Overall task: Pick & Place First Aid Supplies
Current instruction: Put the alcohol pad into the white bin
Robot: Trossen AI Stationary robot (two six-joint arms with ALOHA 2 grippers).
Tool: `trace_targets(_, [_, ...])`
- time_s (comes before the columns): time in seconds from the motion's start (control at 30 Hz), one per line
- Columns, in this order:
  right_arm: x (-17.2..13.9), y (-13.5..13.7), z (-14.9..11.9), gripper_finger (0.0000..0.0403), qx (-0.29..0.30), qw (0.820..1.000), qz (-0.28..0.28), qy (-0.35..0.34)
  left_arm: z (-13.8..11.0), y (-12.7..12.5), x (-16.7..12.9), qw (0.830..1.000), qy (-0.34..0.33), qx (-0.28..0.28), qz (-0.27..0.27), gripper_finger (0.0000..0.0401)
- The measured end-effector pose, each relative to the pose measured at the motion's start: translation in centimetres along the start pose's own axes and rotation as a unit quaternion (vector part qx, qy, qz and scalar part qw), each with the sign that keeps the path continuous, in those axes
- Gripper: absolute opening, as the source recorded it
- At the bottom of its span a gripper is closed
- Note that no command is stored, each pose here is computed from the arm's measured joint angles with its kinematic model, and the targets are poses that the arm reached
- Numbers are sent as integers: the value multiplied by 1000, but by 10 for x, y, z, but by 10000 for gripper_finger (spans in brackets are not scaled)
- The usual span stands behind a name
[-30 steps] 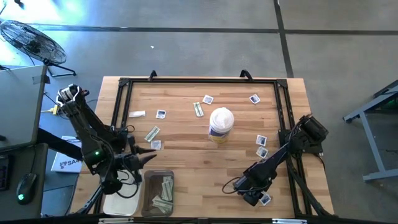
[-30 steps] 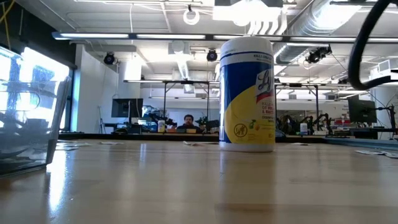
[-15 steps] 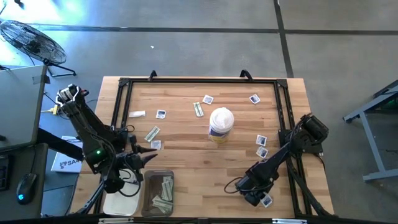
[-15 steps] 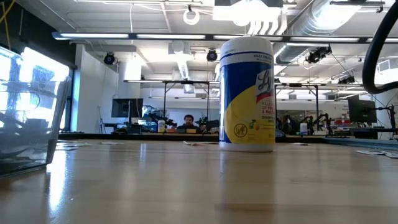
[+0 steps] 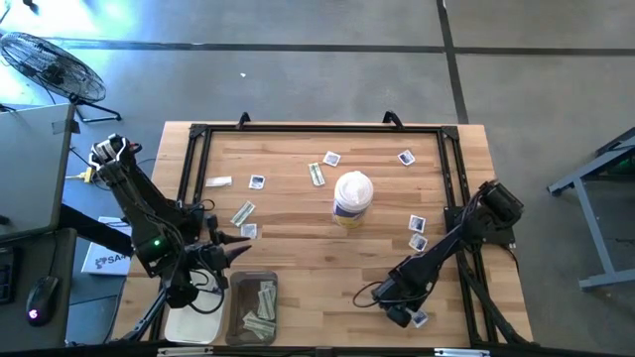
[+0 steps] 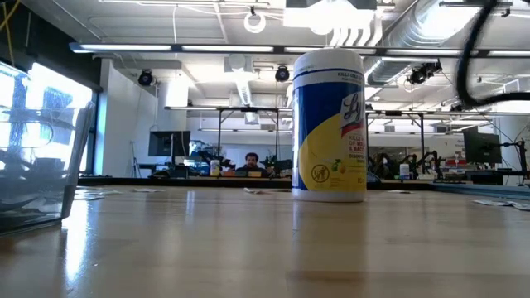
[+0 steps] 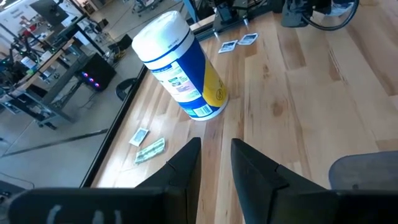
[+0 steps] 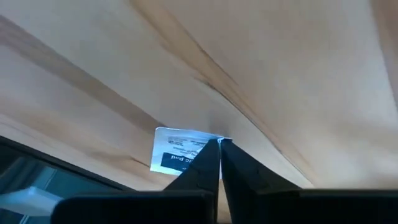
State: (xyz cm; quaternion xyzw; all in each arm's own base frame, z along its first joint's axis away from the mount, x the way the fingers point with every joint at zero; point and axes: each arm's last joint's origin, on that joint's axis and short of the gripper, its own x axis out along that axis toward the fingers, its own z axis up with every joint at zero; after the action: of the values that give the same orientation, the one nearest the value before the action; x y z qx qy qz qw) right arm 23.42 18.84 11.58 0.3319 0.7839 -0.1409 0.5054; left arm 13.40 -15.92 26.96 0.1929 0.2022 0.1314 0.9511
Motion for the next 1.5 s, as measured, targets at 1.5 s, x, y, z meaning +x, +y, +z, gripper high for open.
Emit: trace_targets(1.5, [-165,92,30,2,-111,639,-147,-747,38,-2,143,991,-27,-132,-7,156])
